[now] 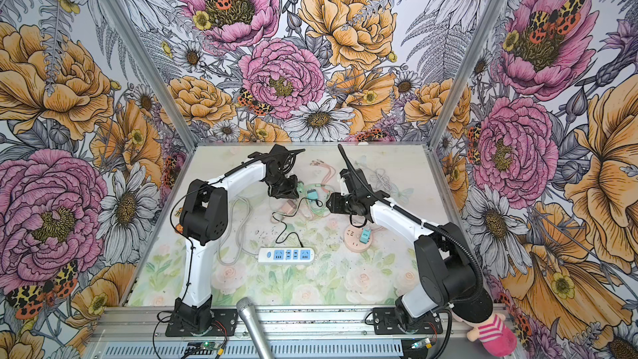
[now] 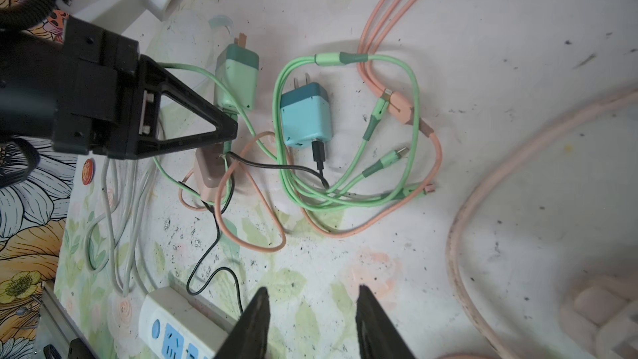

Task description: Insert the plug

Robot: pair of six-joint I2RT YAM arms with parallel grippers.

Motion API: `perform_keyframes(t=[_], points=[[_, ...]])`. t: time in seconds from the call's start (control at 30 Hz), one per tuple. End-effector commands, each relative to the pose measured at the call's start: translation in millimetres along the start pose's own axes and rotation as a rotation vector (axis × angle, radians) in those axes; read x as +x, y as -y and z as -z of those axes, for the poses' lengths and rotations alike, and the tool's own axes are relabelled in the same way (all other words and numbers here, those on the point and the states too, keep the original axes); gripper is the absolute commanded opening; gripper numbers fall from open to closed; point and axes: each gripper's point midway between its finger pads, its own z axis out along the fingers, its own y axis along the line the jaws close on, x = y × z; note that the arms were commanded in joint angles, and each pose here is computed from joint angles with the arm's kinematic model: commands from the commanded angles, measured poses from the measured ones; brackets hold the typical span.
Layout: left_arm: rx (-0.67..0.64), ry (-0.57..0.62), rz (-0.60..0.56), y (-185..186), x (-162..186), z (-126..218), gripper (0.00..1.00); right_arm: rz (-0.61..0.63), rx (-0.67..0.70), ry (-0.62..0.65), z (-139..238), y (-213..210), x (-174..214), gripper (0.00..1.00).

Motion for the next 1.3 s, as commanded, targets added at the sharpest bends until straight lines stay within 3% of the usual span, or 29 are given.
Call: perform_keyframes(t=[0.0,0.23,0.53,0.8,1.0,1.27], points=[[-0.074,0.040,-0.020,-19,-6,4,0.10,0.020,-0.021,0.036,0,-9,-14,0.43],[-0.141,0.052,-0.008,-35,-10,-3,0.14,0.016,-0.027,0.018,-7,-11,-13,0.43],[-0.143,0.057,-0.003,-34,-13,-3,0.26,0.022,-0.039,-0.002,-14,-15,-10,0.43],[-0.056,0.097,-0.077,-1,3,40,0.34,0.075,-0.054,-0.029,-24,-24,-6,0.42],[-0.042,0.100,-0.131,8,27,57,0.34,0.132,-0.058,-0.058,-45,-33,-6,0.41],[-0.022,0.140,-0.154,15,30,78,0.34,0.188,-0.029,-0.093,-82,-31,-10,0.40]])
